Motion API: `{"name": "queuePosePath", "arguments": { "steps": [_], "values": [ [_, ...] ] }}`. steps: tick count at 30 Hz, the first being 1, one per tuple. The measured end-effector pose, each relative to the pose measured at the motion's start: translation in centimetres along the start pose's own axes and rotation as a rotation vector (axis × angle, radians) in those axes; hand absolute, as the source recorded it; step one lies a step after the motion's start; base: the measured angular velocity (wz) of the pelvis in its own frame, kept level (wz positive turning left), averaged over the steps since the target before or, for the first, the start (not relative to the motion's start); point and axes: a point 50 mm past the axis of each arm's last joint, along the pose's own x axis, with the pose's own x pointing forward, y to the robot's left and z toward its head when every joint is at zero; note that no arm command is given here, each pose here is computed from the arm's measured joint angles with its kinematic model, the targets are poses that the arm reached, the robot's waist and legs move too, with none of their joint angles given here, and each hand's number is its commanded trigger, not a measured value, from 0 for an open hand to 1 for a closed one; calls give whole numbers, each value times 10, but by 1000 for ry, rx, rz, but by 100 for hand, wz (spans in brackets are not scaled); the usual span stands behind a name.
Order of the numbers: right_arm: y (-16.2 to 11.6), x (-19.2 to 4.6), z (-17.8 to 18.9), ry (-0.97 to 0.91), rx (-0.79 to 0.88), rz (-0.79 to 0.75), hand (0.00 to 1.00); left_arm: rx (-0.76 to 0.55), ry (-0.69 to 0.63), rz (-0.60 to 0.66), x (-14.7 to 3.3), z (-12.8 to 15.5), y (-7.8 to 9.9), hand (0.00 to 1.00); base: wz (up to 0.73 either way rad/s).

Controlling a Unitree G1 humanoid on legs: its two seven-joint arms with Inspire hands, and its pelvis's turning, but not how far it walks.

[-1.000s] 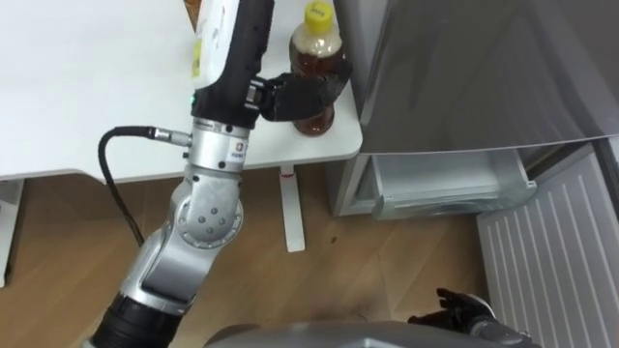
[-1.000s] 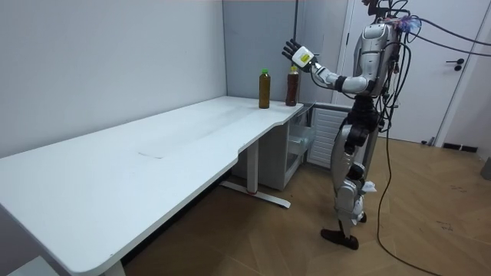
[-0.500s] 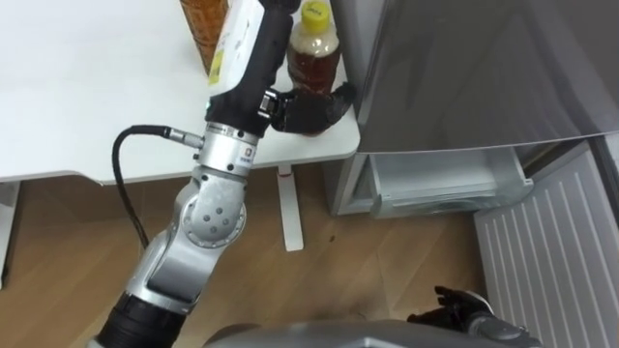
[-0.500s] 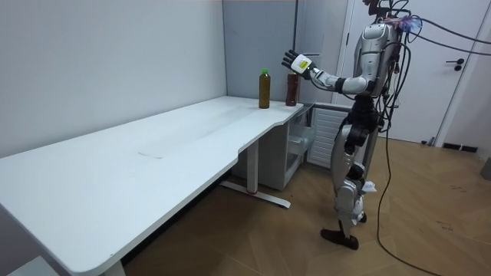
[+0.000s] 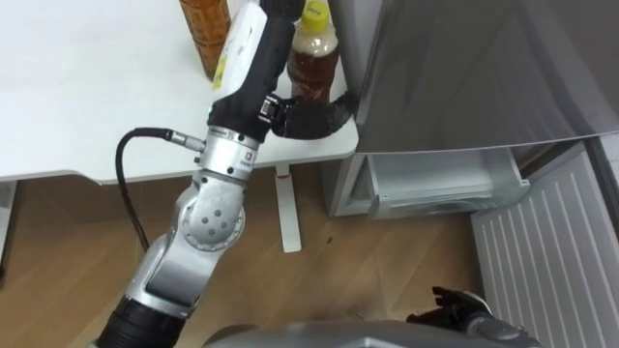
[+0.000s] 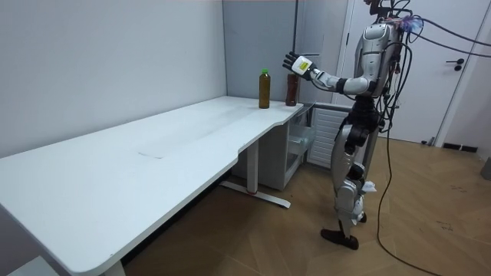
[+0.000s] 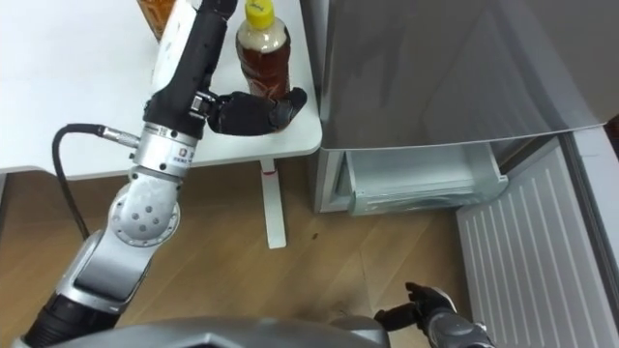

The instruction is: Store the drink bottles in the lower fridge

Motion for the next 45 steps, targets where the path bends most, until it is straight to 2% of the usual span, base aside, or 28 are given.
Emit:
{"name": "queuePosePath", "arguments": {
  "steps": [7, 12, 17, 20, 26, 35, 36, 37, 38, 45],
  "values": [
    [0, 0, 1, -2, -5, 21, 0, -220, 61, -4, -1, -5, 3, 0, 0],
    [0, 0, 2, 3, 6, 19, 0, -379, 151, -29, -3, -18, 1, 0, 0],
    [-1, 1, 3, 16, 22, 15, 0, -397, 218, -64, -6, -29, -2, 0, 0],
    [-1, 1, 4, 18, 23, 15, 0, -415, 217, -75, -5, -28, -3, 0, -6],
    [-1, 1, 8, 2, 21, 16, 0, -427, 212, -50, -4, -30, 7, 0, -8],
    [-2, 1, 10, -9, 20, 14, 0, -444, 193, -39, 1, -27, 6, 0, 0],
    [-2, 1, 10, -11, 19, 14, 0, -443, 186, -39, 3, -26, 7, 43, 0],
    [-2, 1, 10, -12, 19, 14, 0, -442, 183, -39, 4, -26, 7, 67, 0],
    [-2, 1, 10, -13, 19, 14, 0, -441, 178, -38, 5, -25, 8, 100, 0],
    [-1, 1, 11, -14, 19, 14, 0, -433, 177, -31, 11, -25, 11, 100, 0]
  ]
}}
